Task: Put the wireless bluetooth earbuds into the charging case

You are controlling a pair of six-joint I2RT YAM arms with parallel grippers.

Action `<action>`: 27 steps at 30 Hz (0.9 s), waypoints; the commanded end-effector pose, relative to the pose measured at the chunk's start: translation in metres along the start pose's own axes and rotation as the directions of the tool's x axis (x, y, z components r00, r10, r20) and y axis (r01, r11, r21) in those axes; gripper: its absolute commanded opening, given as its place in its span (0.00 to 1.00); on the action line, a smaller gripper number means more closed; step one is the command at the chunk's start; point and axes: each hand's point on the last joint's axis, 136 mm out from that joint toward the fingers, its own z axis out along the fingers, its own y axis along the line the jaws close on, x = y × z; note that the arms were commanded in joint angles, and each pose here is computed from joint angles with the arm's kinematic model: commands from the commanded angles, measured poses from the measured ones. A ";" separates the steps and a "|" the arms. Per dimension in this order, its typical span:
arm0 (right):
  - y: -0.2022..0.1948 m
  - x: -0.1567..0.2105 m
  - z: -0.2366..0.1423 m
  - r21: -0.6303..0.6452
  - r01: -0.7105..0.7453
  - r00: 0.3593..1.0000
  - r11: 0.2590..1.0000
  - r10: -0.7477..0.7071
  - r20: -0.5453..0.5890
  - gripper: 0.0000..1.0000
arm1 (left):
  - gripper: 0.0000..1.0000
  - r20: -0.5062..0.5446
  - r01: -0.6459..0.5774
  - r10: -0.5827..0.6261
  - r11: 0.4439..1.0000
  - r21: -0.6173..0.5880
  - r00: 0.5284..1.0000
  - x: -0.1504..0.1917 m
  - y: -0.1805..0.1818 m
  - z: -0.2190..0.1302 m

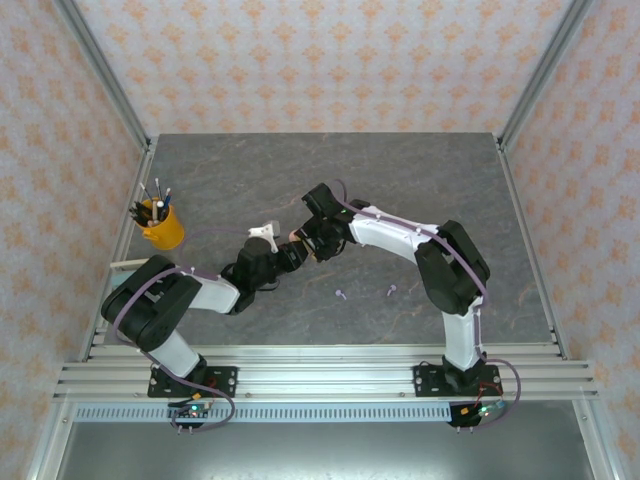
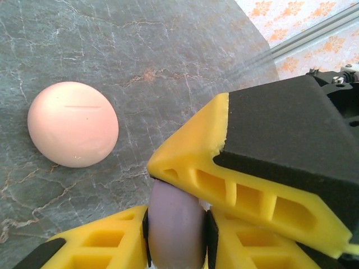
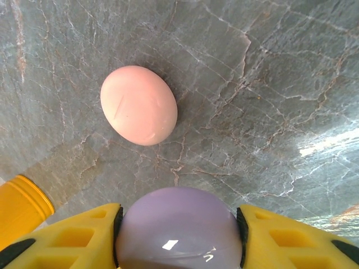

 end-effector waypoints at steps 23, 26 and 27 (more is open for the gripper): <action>0.007 0.005 -0.008 -0.034 -0.007 1.000 0.999 0.007 -0.016 0.49 | 0.26 0.005 -0.023 0.022 0.999 0.048 1.000 -0.003 -0.022 0.010; 0.007 0.006 -0.008 -0.035 -0.005 1.000 0.999 0.005 -0.018 0.49 | 0.21 0.004 -0.024 0.024 0.999 0.045 1.000 -0.004 -0.022 0.010; 0.008 0.006 -0.009 -0.038 -0.005 1.000 0.999 0.004 -0.018 0.49 | 0.19 0.004 -0.024 0.024 0.999 0.045 1.000 -0.004 -0.022 0.011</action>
